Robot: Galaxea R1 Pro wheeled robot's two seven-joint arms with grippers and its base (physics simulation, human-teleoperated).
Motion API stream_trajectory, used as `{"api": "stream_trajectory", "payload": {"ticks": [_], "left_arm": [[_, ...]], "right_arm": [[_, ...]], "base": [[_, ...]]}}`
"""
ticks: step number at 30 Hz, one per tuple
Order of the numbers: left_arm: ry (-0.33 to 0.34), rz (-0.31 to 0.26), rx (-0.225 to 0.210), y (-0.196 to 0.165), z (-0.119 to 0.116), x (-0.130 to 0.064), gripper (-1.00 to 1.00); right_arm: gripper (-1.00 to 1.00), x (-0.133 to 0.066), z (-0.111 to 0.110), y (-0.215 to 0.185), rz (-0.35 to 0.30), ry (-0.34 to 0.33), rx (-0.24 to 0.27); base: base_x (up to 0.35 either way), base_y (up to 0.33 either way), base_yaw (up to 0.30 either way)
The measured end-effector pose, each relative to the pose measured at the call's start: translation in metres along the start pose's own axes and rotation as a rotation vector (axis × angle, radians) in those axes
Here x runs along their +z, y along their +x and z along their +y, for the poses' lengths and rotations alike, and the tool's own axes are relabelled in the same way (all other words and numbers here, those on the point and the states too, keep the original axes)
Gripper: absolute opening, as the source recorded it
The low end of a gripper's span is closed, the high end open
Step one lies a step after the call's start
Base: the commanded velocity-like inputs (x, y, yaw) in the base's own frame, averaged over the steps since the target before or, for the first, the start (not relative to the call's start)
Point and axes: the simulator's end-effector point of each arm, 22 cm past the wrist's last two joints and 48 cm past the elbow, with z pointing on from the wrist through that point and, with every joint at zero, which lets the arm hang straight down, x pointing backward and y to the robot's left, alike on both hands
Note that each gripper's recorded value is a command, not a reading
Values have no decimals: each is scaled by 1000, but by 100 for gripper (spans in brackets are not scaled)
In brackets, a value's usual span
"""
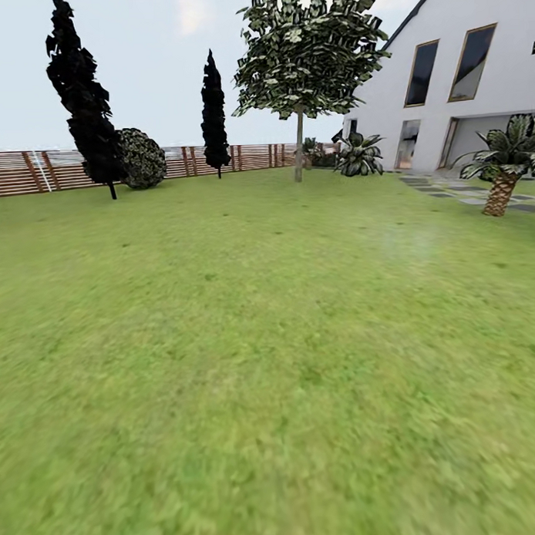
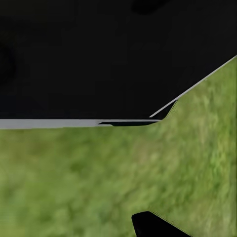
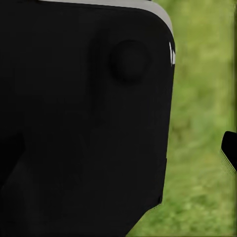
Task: Take the three Easter eggs out of the wicker basket on the lawn in the garden, then place them on the lawn next to a single tree (choose any tree) so that all three eggs are next to the same tree and none are left in the basket.
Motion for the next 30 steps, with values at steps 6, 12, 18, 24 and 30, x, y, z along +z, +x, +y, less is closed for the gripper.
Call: {"api": "stream_trajectory", "payload": {"ticks": [6, 12, 18, 24, 30], "left_arm": [[-1, 0, 0, 0, 0, 0, 100], [0, 0, 0, 0, 0, 0, 100], [0, 0, 0, 0, 0, 0, 100], [0, 0, 0, 0, 0, 0, 100], [0, 0, 0, 0, 0, 0, 100]], "right_arm": [[100, 0, 0, 0, 0, 0, -1], [100, 0, 0, 0, 0, 0, -1], [100, 0, 0, 0, 0, 0, 0], [100, 0, 0, 0, 0, 0, -1], [100, 0, 0, 0, 0, 0, 0]], "base": [[324, 0, 0], [324, 0, 0], [324, 1, 0], [324, 53, 0], [324, 75, 0]]}}
